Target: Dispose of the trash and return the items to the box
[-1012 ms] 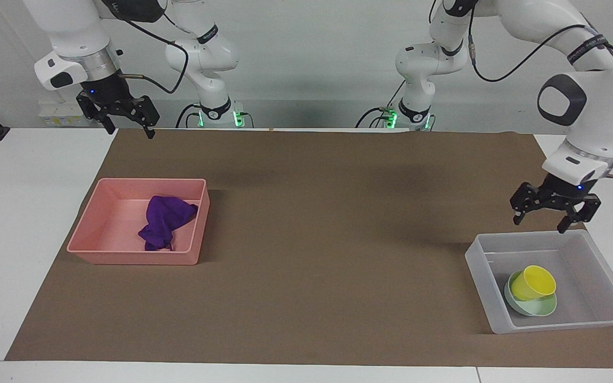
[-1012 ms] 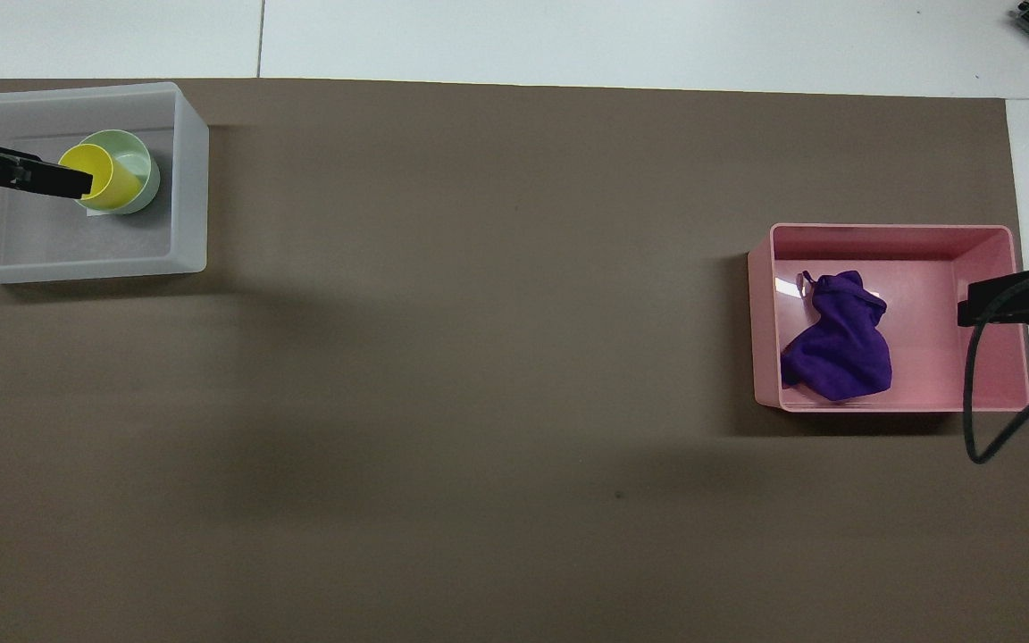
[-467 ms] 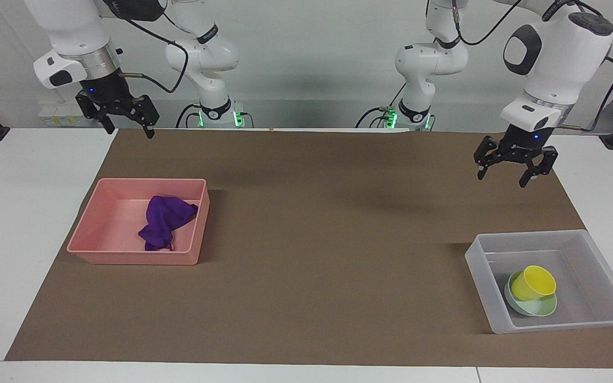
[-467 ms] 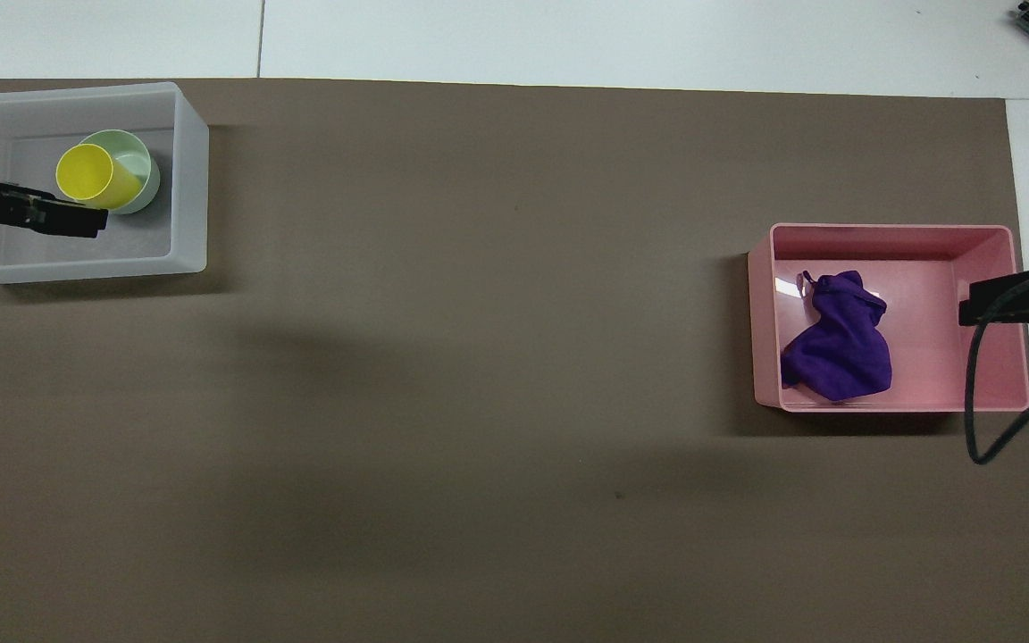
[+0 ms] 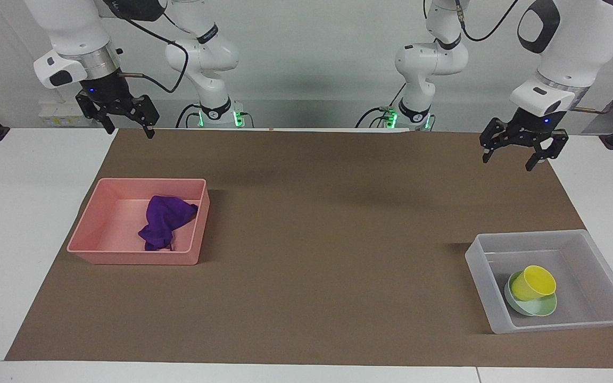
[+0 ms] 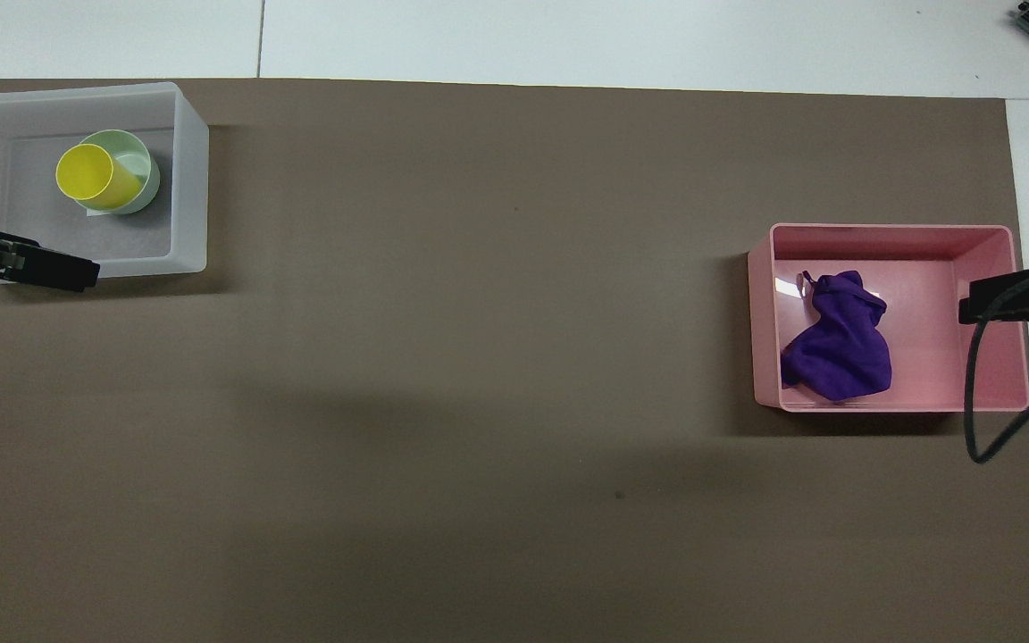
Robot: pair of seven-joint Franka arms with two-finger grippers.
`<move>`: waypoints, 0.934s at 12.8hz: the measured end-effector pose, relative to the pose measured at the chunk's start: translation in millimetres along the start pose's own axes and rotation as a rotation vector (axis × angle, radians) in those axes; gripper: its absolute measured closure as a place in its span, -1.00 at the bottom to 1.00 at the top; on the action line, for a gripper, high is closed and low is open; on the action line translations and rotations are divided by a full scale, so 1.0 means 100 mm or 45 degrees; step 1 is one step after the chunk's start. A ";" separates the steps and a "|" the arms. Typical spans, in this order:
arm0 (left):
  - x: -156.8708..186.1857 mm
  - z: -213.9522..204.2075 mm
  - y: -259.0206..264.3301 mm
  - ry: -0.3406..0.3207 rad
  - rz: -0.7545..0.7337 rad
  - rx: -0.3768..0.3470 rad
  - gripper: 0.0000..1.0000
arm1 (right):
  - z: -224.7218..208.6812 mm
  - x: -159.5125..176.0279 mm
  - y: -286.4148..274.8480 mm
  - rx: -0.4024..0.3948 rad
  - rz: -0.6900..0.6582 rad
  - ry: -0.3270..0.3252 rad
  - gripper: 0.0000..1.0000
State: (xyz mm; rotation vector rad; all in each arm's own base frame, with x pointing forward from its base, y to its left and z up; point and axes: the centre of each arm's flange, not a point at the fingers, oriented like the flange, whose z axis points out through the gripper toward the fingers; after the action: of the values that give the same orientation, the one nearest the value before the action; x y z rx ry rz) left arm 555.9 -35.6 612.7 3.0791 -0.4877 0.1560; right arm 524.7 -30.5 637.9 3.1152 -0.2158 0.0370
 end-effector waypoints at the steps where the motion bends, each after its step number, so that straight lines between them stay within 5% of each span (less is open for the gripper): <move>1: -0.01 0.02 -0.01 -0.015 -0.008 -0.004 -1.00 | 0.00 0.00 0.00 0.000 0.000 0.000 -1.00; 12: -0.03 0.03 -0.09 -0.019 -0.048 -0.003 -1.00 | 0.00 0.00 0.00 0.000 0.000 0.000 -1.00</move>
State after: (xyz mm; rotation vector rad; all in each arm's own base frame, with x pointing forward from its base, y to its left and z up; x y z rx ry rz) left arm 556.0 -26.3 609.4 3.0872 -0.4303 0.1316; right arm 524.7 -30.4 637.8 3.1152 -0.2157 0.0370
